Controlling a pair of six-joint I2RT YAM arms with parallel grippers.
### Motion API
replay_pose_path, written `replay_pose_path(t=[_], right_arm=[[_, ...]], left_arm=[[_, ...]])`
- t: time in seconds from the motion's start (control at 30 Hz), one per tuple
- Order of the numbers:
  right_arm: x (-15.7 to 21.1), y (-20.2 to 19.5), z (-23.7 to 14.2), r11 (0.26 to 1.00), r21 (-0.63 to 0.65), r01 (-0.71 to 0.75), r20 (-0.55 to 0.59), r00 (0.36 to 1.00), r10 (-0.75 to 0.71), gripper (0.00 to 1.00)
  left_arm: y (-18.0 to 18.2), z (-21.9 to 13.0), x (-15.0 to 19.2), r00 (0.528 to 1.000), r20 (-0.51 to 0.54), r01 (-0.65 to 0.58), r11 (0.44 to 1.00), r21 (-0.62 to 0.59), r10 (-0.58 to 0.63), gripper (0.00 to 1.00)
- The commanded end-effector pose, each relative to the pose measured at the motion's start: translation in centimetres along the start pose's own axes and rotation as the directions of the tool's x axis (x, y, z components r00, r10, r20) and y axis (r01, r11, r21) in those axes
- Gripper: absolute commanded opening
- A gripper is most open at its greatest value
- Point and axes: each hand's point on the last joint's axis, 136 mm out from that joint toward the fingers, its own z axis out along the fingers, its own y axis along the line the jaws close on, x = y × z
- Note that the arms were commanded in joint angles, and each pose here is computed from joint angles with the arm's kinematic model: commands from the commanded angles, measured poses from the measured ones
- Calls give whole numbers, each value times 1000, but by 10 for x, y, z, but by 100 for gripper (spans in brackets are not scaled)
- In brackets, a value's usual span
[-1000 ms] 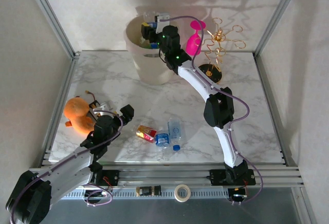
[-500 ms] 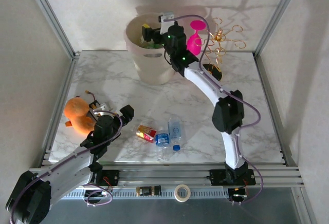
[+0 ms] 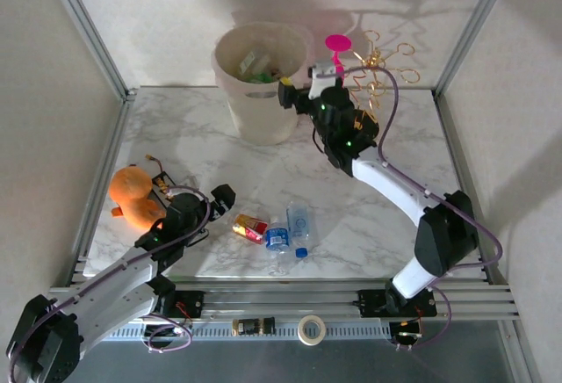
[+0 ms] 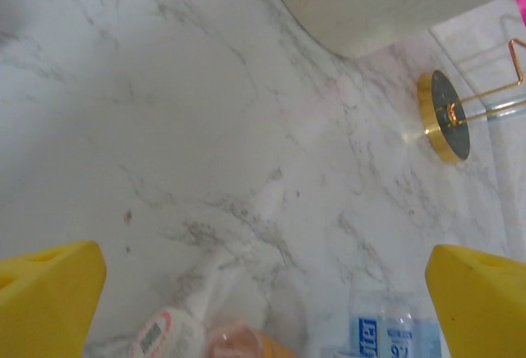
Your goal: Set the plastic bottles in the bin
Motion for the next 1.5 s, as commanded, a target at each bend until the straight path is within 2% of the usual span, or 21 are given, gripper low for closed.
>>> replay_pose_path(t=[0.0,0.23,0.37,0.53,0.87,1.17,1.47], right_arm=[[7,-18,-20,996,75,-43,31,999,41,99],[69,-42,-26,984,176,-25,-118,992,46,99],[100,-52,-29,974,228,0,-200,979,47,99],[124,-58,-41,972,236,-7,-237,969,65,99],[139,-68,-73,969,241,-55,-225,968,111,99],[154,-75,-97,964,241,-108,-224,961,164,99],[147,-81,-110,959,251,-128,-188,966,178,99]], left_arm=[[2,-9,14,996,-81,38,997,-63,-43,100],[13,-14,50,974,-173,122,982,-142,-146,100],[15,-17,60,968,-177,148,974,-174,-179,100],[10,-12,71,961,-190,167,968,-186,-202,100],[-15,13,87,962,-227,109,975,-193,-152,100],[-21,40,98,963,-250,41,973,-228,-99,100],[-26,70,106,967,-252,-33,966,-257,-34,96]])
